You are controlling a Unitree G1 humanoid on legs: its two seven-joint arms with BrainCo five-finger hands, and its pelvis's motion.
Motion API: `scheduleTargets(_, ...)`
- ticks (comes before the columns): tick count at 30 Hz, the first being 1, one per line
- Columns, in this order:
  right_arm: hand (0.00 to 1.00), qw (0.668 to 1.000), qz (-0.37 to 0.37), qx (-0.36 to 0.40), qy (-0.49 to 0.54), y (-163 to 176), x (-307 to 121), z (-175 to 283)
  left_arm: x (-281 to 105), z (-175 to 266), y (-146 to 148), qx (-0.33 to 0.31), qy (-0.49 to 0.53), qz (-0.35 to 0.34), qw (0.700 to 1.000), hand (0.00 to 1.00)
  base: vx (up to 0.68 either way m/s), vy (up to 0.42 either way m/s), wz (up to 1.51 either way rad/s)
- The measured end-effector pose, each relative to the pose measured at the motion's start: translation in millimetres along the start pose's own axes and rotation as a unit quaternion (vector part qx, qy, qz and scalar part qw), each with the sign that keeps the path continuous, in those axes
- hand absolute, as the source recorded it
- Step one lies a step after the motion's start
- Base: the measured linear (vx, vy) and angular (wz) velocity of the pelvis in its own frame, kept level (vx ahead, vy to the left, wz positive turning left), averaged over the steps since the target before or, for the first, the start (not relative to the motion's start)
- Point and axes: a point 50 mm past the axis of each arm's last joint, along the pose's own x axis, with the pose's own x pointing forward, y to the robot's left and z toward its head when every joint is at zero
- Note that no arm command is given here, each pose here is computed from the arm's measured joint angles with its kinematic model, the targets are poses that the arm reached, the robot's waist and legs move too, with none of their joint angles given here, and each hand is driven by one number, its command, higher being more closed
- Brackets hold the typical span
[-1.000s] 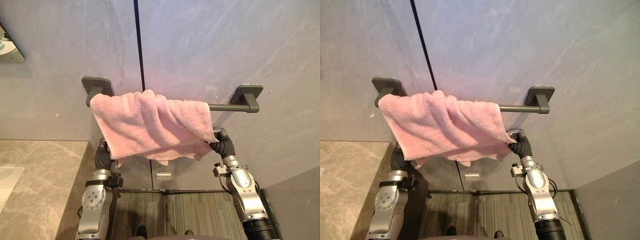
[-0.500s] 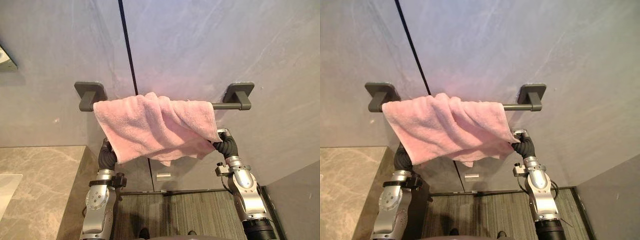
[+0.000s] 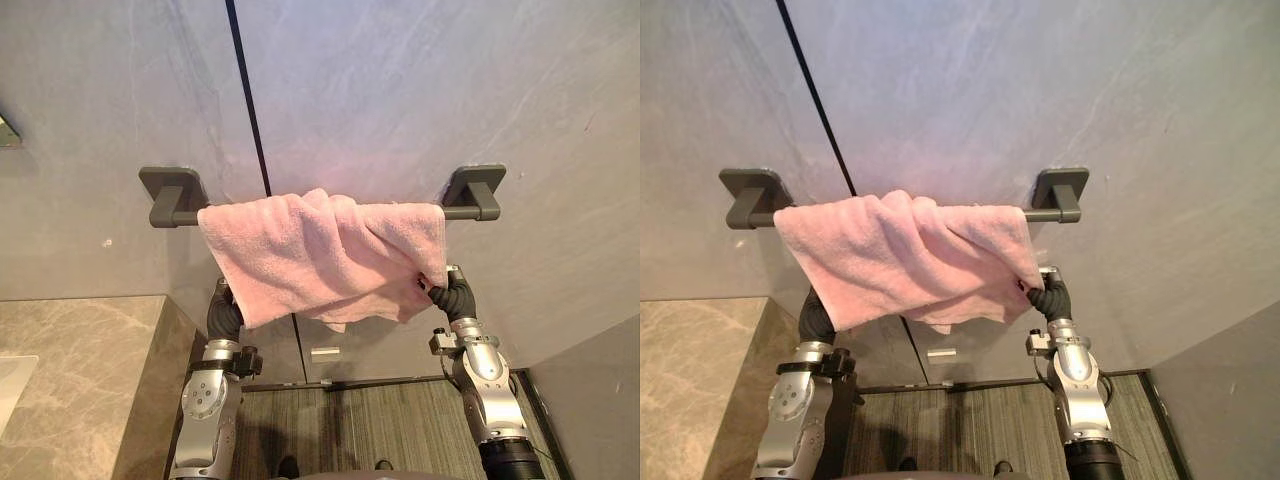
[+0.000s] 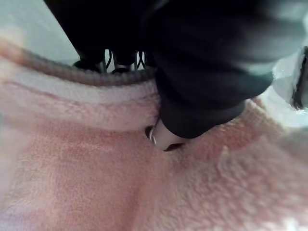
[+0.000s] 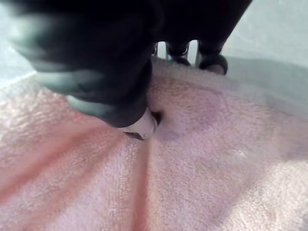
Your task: Organize washtable
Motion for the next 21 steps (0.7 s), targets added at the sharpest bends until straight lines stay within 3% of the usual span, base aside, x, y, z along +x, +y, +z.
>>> scheduleTargets(21, 1.00, 0.997, -0.010, 0.013, 0.070, 4, -6, -31, -21, -54, 8, -0.039, 0.128, 0.043, 0.990, 1.00, 0.00, 0.000, 0.00)
